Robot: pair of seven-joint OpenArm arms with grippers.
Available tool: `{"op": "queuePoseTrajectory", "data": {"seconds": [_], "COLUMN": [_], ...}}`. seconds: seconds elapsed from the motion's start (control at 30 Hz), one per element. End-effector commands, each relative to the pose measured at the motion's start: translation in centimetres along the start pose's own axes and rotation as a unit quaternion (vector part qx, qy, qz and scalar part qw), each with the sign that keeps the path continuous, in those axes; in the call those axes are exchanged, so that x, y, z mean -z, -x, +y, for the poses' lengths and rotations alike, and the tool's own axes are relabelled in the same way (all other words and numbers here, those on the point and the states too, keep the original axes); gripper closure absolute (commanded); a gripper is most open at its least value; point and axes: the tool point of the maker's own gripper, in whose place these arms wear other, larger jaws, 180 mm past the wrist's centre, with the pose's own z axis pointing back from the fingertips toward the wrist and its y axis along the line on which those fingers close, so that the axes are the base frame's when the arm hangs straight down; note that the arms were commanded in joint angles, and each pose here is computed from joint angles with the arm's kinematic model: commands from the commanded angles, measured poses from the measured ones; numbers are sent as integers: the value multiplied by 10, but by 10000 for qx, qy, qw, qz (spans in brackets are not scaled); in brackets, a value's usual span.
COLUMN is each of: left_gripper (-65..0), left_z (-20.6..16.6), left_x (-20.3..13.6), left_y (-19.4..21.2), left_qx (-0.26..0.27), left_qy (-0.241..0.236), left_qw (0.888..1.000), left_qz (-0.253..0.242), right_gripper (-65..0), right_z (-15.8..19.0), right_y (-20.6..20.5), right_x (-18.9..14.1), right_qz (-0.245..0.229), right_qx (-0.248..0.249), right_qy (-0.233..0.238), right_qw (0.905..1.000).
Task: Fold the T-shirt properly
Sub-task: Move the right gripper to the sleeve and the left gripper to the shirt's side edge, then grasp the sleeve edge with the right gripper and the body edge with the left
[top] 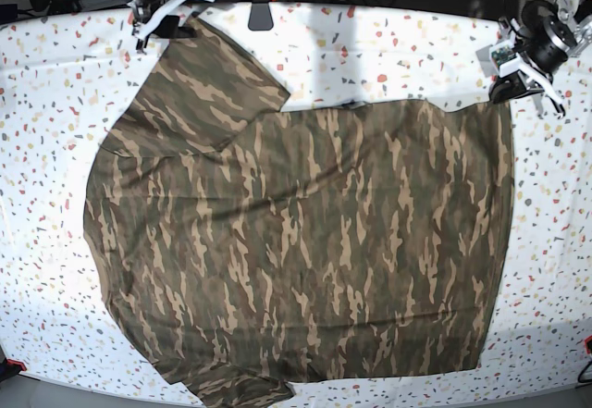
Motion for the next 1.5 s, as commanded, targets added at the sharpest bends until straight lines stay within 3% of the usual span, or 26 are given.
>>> {"op": "queuePoseTrajectory", "data": {"seconds": [0.0, 0.13, 0.43, 0.6, 0.77, 0.93, 1.0, 1.17, 1.3, 1.47], "left_gripper": [0, 0, 0, 0, 0, 0, 0, 0, 0, 0], "left_z": [9, 9, 9, 9, 9, 9, 9, 8, 8, 8], "left_x": [-2, -2, -2, -2, -2, -2, -2, -3, -3, -3], "left_y": [-1, -1, -1, -1, -1, 0, 0, 0, 0, 0], "left_qx": [103, 104, 102, 102, 102, 102, 102, 97, 97, 97], "left_qy": [-74, -76, -72, -72, -72, -72, -72, -63, -63, -63], "left_qw": [9999, 9999, 9999, 9999, 9999, 9999, 9999, 9999, 9999, 9999], "left_qz": [-36, -36, -36, -36, -36, -34, -34, -29, -9, -9], "right_gripper": [-392, -391, -391, -378, -378, -378, -378, -378, -378, -378], "right_z": [-5, -19, -18, -39, -45, -32, -21, -23, -9, 2], "right_y": [-2, 10, 22, 27, 28, 12, 0, -21, -42, -52], "right_x": [-3, 5, 28, 25, 23, 25, 24, 15, 8, 7], "right_qz": [-66, 70, 277, 379, 391, 27, -149, -456, -797, -940], "right_qx": [-10, 121, 522, 503, 616, 1021, 970, 892, 953, 972], "right_qy": [84, 449, 515, 1099, 1289, 834, 468, 361, -81, -278], "right_qw": [9999, 9989, 9969, 9920, 9890, 9913, 9941, 9943, 9922, 9904]}}
